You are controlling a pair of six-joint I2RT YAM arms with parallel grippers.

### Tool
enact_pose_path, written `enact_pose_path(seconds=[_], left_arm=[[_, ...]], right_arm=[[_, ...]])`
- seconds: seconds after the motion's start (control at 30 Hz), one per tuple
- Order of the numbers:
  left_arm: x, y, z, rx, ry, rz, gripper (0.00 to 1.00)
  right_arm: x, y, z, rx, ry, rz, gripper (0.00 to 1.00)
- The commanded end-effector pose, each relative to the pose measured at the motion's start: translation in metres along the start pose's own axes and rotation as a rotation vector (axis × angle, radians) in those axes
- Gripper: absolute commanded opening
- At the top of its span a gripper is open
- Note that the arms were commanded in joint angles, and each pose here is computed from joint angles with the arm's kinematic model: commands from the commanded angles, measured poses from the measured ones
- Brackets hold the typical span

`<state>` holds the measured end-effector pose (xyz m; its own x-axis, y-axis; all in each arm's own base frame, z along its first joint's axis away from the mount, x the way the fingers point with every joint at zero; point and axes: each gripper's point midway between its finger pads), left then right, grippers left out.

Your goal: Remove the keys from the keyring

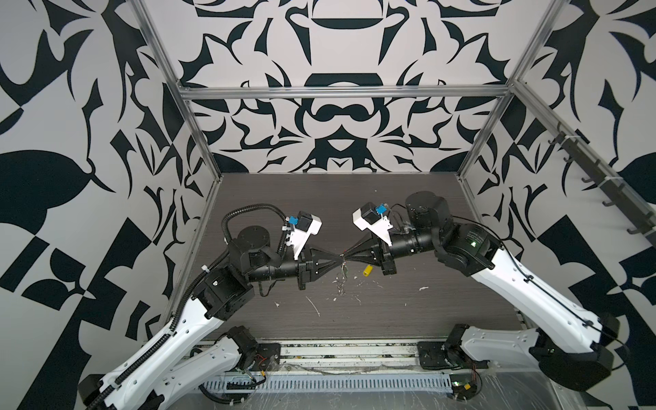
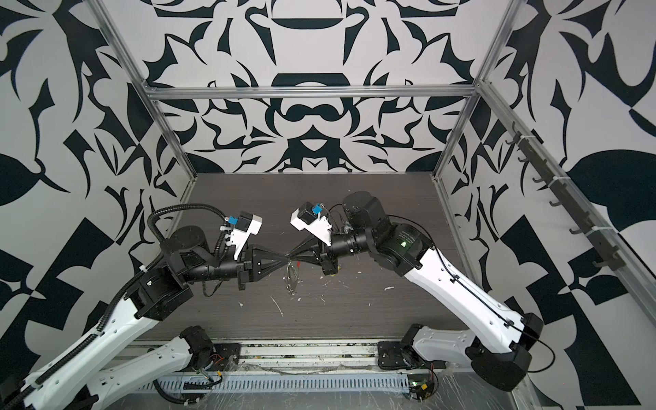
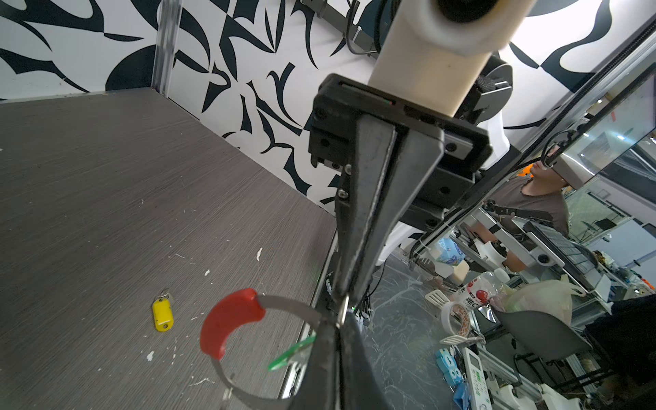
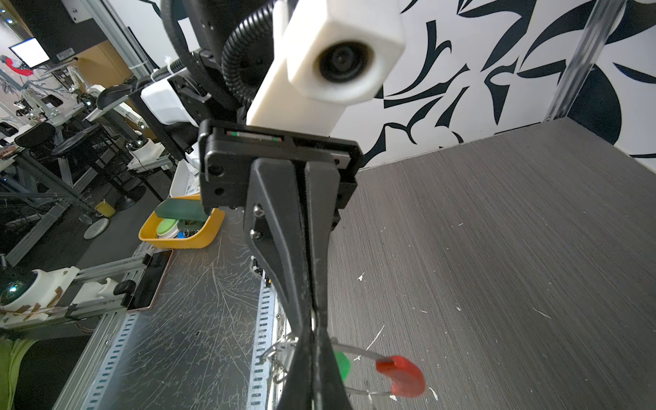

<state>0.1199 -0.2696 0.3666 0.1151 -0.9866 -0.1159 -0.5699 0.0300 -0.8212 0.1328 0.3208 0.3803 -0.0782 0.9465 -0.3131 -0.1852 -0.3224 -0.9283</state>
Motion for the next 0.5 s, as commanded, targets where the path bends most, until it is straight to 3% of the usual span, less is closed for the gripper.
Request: enact_pose_path(seconds=[0.0, 0.07, 0.2, 0.37, 0.47], left_arm=[[-0.005, -0.013, -0.008, 0.026, 0.002, -0.046, 0.0], [-0.006, -0.015, -0.007, 0.031, -0.006, -0.061, 0.0], [-0.008, -0.022, -0.002, 0.04, -0.025, -0.131, 0.0], [-0.011, -0.037, 0.001, 0.061, -0.025, -0.251, 0.0], [-0.014, -0.045, 0.006, 0.064, -0.044, -0.317, 0.0]], right_arm=[[-0.003, -0.022, 0.005, -0.056, -0.012, -0.076, 0.0], [-0.003, -0.025, 0.002, -0.041, 0.005, -0.099, 0.02], [-0.01, -0.035, -0.012, -0.007, 0.104, -0.206, 0.29], [-0.031, -0.052, -0.031, 0.069, 0.246, -0.44, 0.34], [-0.037, -0.054, -0.034, 0.121, 0.243, -0.549, 0.34]])
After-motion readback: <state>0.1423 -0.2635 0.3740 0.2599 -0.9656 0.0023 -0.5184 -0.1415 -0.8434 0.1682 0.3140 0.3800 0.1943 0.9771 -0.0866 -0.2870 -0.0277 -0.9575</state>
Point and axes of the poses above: each gripper's point midway between its finger pads, its own x axis out along the fingers, its own z axis along the line the jaws close on, y = z × x, and after that the axes turned 4 degrees about -x, right-handed
